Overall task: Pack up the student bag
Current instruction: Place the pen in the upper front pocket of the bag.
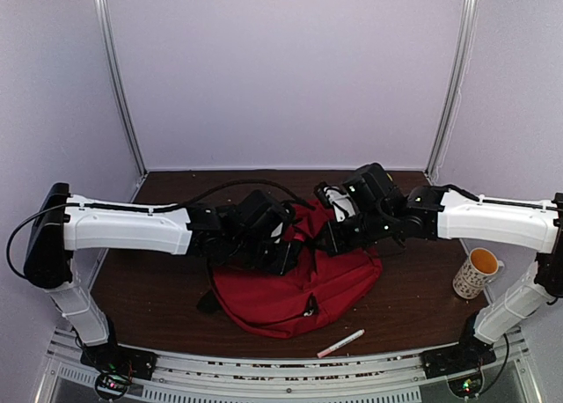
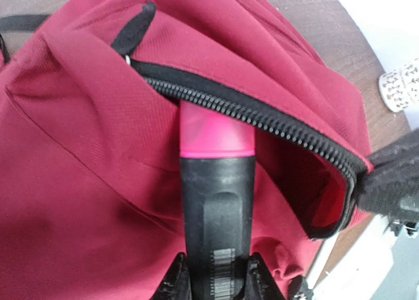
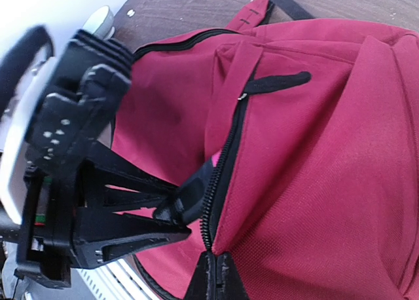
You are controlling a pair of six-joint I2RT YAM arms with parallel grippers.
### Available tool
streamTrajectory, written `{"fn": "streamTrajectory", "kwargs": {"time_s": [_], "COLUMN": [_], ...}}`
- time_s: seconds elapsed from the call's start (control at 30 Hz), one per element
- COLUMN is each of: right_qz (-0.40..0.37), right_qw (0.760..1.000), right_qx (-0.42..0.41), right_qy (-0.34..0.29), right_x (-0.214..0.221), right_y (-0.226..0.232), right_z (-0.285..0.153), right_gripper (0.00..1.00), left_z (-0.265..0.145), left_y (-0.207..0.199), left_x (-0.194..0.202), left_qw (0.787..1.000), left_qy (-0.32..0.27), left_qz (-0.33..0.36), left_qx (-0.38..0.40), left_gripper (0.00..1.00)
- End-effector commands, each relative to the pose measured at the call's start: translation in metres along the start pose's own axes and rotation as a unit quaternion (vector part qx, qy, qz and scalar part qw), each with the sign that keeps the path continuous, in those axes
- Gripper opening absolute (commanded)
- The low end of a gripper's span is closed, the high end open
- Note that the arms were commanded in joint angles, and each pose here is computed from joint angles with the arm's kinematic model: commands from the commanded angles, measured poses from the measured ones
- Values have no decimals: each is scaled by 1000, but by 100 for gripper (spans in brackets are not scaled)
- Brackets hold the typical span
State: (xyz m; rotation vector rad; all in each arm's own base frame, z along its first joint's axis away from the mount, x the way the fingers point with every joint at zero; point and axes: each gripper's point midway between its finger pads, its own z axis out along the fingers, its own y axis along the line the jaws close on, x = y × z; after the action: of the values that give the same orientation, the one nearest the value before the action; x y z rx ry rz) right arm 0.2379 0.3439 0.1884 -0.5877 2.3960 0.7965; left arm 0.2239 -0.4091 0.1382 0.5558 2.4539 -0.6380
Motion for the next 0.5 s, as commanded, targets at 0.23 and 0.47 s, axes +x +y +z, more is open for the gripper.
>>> {"fn": "streamTrajectory", "kwargs": {"time_s": [0.23,0.47], "right_qz": [0,-20], "right_qw": [998,999], "right_qx": [-54,-43], "right_qy": [8,9], "right_x": [3,6], "right_y": [21,15], "right_z": [-17,-31], "right_gripper": [0,0], "left_z": [18,35], "left_y": [-41,-64], "left_x": [-35,-38], "left_qw": [993,978], "left_qy": [-11,-27], "left_qz": [-74,-88], "left_qx": [92,188], "left_gripper": [8,8]}}
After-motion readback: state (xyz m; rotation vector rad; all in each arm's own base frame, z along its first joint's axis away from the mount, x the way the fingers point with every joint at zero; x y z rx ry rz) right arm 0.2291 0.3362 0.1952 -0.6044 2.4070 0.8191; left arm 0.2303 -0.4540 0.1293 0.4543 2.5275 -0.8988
